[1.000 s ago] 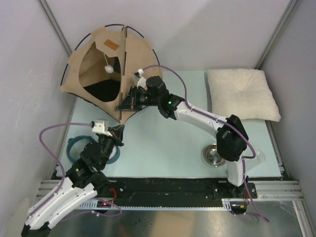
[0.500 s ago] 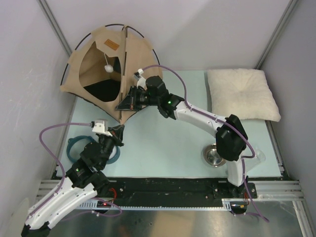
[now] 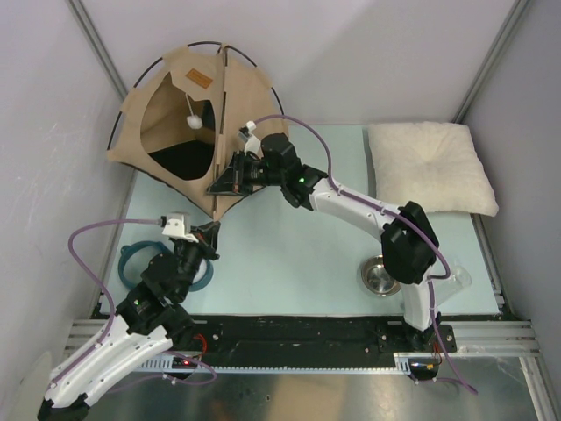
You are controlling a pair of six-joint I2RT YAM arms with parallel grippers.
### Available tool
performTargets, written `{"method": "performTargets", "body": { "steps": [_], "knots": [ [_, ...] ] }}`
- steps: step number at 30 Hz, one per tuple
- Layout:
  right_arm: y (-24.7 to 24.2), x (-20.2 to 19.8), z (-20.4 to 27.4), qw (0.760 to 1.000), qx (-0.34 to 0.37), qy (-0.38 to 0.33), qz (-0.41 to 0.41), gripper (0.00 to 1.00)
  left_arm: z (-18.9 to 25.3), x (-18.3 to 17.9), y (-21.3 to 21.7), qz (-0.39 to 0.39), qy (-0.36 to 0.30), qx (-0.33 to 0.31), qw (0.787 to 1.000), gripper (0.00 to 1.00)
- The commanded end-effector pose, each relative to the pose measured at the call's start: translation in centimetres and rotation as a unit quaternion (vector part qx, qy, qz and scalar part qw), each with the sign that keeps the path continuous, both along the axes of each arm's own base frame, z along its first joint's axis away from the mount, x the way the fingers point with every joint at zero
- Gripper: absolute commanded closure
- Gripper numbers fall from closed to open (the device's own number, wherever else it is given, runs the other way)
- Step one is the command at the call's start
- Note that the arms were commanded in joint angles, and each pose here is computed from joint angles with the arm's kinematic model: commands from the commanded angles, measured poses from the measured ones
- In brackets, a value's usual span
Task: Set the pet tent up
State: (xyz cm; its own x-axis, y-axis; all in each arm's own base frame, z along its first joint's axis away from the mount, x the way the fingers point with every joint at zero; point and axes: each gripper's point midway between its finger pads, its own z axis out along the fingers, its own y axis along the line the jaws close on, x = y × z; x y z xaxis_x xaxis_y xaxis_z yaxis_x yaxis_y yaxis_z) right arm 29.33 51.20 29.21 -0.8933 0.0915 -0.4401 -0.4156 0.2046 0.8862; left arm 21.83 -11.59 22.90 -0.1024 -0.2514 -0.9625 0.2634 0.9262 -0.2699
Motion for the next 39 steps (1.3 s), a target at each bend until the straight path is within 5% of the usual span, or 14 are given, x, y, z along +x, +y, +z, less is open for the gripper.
{"method": "performTargets", "body": {
  "steps": [1, 18, 31, 34, 39],
  "knots": [
    [-5.1, 12.7, 4.2, 0.977, 0.057, -0.052, -0.200, 1.00, -3.2, -2.1, -1.7, -0.068, 0.058, 0.030, 0.996, 1.00],
    [-5.8, 14.2, 3.7, 0.975, 0.099, 0.006, -0.200, 1.00, -3.6, -2.1, -1.8, -0.068, 0.064, 0.035, 0.995, 1.00],
    [-5.6, 12.6, 3.6, 0.979, 0.057, -0.075, -0.179, 1.00, -2.3, -1.8, -1.0, -0.046, 0.052, 0.022, 0.997, 1.00],
    [-5.6, 12.0, 4.2, 0.979, 0.049, -0.093, -0.173, 1.00, -1.7, -1.5, -0.4, -0.025, 0.050, 0.020, 0.998, 0.88],
    [-5.6, 10.6, 4.2, 0.980, 0.018, -0.124, -0.157, 1.00, -0.6, -0.9, 0.6, 0.011, 0.044, 0.017, 0.999, 0.54]
  ]
}}
